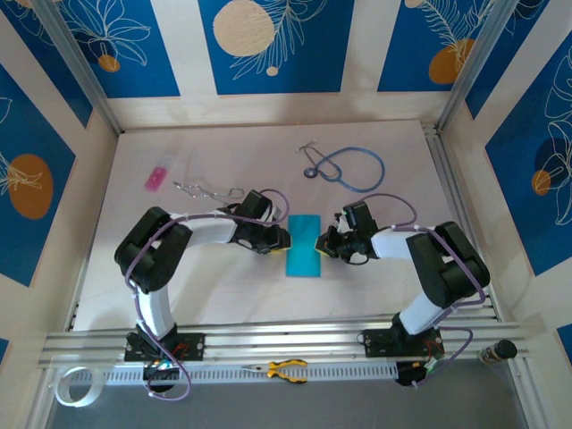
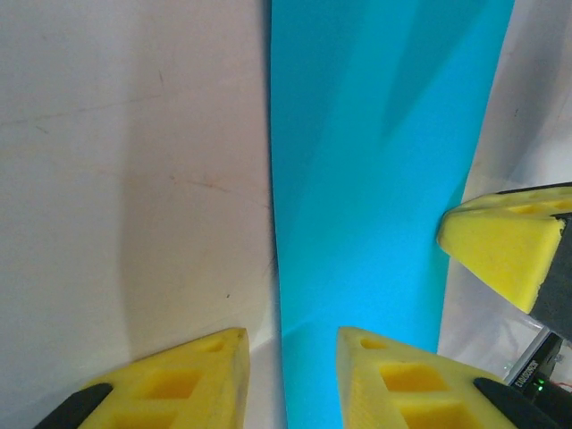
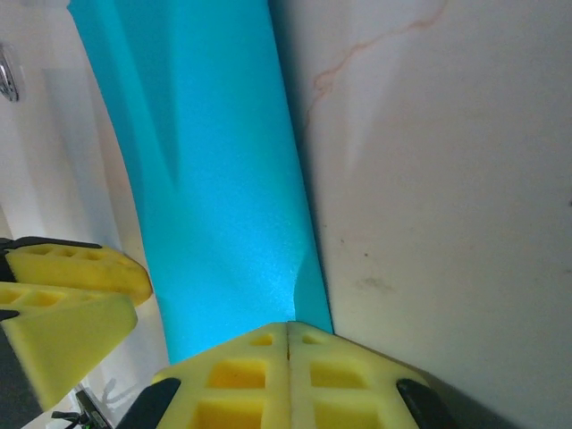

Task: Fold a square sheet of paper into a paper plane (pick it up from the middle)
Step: Third fold the triangle at the center of the table.

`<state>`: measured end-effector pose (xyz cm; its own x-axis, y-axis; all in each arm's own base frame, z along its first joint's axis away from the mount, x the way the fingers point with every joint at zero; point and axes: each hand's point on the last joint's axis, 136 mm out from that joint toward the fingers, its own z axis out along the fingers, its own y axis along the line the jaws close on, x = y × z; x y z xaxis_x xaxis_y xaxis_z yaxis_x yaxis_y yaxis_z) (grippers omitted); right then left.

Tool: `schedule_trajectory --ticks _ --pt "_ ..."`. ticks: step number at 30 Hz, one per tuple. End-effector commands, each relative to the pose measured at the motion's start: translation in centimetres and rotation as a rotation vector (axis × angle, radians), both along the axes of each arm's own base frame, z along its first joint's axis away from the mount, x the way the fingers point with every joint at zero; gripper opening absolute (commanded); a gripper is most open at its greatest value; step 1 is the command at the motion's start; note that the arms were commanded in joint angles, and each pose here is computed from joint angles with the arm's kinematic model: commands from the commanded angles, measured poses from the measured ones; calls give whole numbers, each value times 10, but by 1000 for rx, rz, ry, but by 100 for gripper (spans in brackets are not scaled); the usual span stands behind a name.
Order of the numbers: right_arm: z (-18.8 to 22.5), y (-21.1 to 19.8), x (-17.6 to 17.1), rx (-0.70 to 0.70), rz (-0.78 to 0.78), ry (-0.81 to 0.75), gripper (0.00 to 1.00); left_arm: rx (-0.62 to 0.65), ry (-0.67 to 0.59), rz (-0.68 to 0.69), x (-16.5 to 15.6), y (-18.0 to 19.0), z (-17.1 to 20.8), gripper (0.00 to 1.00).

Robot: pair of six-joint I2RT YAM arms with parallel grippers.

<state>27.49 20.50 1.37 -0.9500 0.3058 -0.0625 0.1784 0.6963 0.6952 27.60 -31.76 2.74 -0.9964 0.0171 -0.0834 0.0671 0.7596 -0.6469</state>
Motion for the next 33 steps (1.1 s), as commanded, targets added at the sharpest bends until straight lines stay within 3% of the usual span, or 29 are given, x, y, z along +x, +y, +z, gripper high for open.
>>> schedule_trajectory --ticks 1,33 --pt "-29 -15 -21 -65 -37 117 0 -33 37 -29 -8 -12 -2 31" --pt "-30 -14 -22 -56 -29 116 0 -61 49 17 -8 -14 -6 23"
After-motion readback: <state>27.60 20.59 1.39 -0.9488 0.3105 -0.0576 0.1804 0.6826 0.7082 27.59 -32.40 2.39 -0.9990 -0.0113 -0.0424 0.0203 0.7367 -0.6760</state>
